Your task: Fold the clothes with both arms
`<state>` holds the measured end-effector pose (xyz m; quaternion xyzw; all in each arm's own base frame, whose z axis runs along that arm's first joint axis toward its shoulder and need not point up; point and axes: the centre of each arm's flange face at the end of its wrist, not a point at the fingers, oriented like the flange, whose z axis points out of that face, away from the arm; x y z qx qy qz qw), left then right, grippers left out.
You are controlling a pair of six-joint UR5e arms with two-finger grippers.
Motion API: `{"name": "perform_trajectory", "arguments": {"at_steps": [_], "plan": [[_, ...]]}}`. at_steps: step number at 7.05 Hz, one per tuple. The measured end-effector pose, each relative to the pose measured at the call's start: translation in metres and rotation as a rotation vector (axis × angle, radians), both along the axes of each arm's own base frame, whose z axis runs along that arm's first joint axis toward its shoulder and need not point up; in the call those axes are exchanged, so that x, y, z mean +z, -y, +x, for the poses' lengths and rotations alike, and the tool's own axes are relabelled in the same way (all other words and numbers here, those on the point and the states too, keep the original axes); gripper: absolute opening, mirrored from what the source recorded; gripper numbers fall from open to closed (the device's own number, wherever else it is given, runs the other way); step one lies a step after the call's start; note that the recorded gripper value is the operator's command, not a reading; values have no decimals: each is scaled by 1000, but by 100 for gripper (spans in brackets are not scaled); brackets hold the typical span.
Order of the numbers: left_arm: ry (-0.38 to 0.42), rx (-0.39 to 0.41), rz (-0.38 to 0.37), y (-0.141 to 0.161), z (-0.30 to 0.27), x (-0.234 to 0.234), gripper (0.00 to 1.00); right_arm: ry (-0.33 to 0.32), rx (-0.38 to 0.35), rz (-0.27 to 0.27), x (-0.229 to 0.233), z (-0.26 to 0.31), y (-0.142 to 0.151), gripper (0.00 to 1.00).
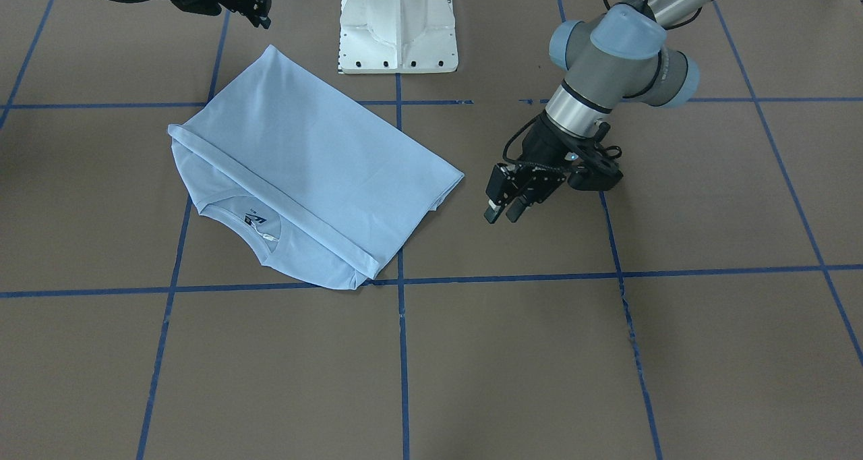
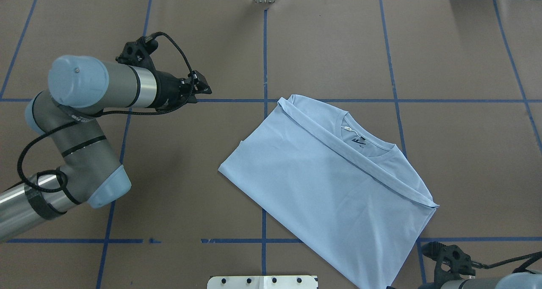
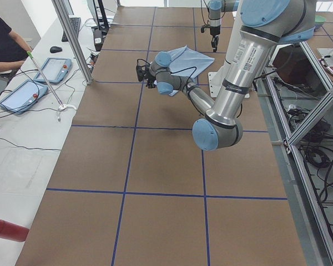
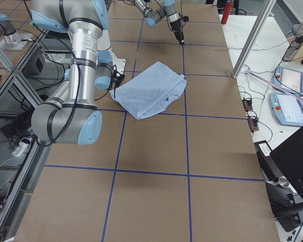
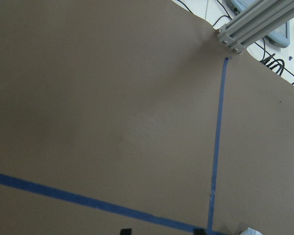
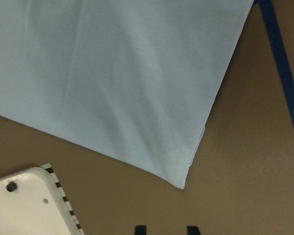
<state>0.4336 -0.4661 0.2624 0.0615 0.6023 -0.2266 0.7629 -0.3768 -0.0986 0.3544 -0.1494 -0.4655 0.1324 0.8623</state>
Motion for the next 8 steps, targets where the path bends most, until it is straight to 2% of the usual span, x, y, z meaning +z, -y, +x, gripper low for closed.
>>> {"name": "perform_trajectory", "arguments": {"at_steps": [1,2,4,6,8], "plan": [[-13,37,-71,-30,17,-5,54,23,30,-1,-10,6,11,100],[15,73,-143,-58,38,-7,54,47,97,0,-21,18,36,100],[107,116,-208,-110,89,6,54,58,240,8,-24,36,89,100],[154,121,-221,-123,117,14,52,38,289,13,-14,36,107,100],[170,120,-219,-120,128,16,48,28,299,14,-9,34,110,100]]}}
